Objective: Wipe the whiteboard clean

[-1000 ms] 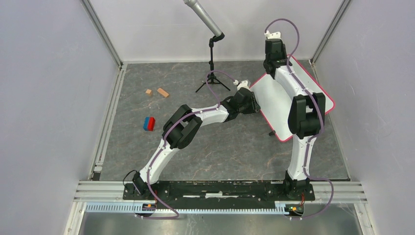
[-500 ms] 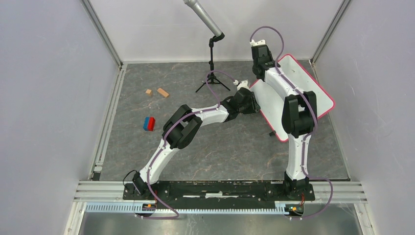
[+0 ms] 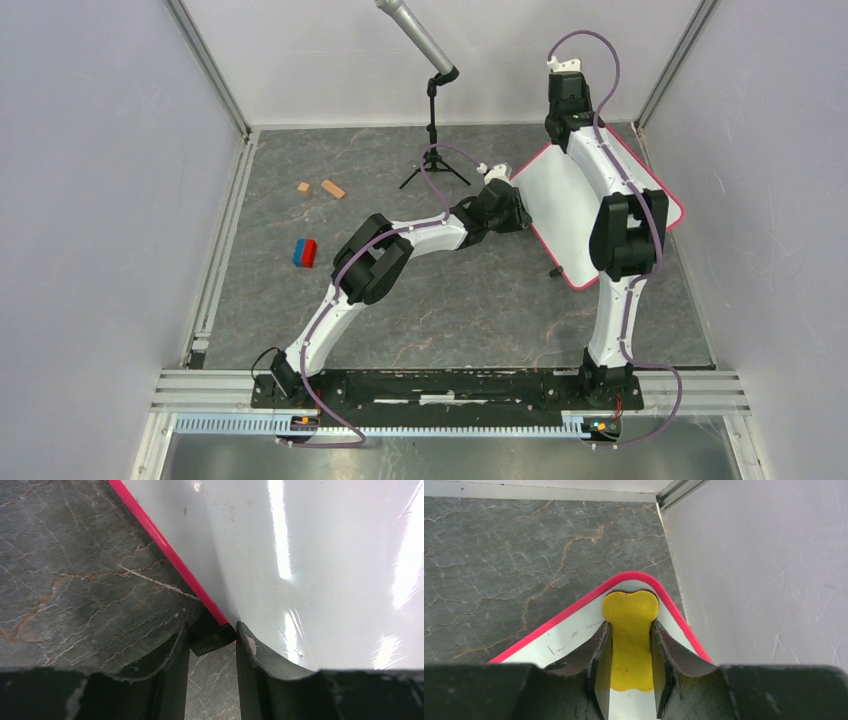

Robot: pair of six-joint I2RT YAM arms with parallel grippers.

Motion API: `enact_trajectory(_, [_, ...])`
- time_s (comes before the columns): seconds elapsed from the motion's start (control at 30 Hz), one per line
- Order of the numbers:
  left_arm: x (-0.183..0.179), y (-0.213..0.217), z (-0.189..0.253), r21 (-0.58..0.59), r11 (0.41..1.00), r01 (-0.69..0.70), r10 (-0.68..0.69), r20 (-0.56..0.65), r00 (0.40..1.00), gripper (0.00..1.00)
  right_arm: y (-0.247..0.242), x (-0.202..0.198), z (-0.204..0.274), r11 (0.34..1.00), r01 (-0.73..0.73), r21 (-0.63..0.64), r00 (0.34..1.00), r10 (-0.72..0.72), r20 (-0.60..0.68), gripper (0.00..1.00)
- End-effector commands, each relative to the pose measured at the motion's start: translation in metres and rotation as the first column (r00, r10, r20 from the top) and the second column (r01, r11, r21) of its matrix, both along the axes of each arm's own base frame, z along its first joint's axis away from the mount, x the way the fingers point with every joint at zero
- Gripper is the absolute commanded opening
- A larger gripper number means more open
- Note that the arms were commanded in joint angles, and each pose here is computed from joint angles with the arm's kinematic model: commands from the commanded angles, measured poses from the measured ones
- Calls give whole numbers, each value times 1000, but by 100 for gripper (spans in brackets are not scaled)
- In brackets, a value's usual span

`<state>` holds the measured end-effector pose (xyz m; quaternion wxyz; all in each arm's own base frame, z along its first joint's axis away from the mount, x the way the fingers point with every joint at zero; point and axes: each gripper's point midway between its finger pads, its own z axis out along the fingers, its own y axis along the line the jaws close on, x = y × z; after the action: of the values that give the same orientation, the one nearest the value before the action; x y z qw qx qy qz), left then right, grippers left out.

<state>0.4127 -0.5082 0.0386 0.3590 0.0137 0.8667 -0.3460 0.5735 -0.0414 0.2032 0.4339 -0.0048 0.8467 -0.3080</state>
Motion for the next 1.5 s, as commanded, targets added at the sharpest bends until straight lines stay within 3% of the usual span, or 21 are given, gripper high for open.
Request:
enact_trajectory(0.0, [-9,42,-57,185,981,-51,70,-97,993,2,13,-3,-16,1000,-20,-7,999,19,-36,31])
enact_trajectory(0.27, [-10,42,-58,186,981,-50,69,-97,993,2,42,-9,-53,998,-67,-17,992,64,-113,31])
enact_trajectory(0.67, [-10,42,-58,186,981,-50,69,-98,993,2,-20,-1,16,996,75,-51,997,-75,4,33])
enact_trajectory(0.93, [-10,42,-58,186,981,-50,69,-98,993,2,-34,-56,-18,993,117,33,993,-117,-15,32])
enact_trajectory(1.23, [-10,42,-57,184,981,-52,70,-96,993,2,-65,-135,-6,970,239,31,965,-241,102,33])
enact_trajectory(1.47, [-10,42,-58,186,981,-48,67,-95,993,2,-52,-93,-8,984,175,41,981,-178,74,33])
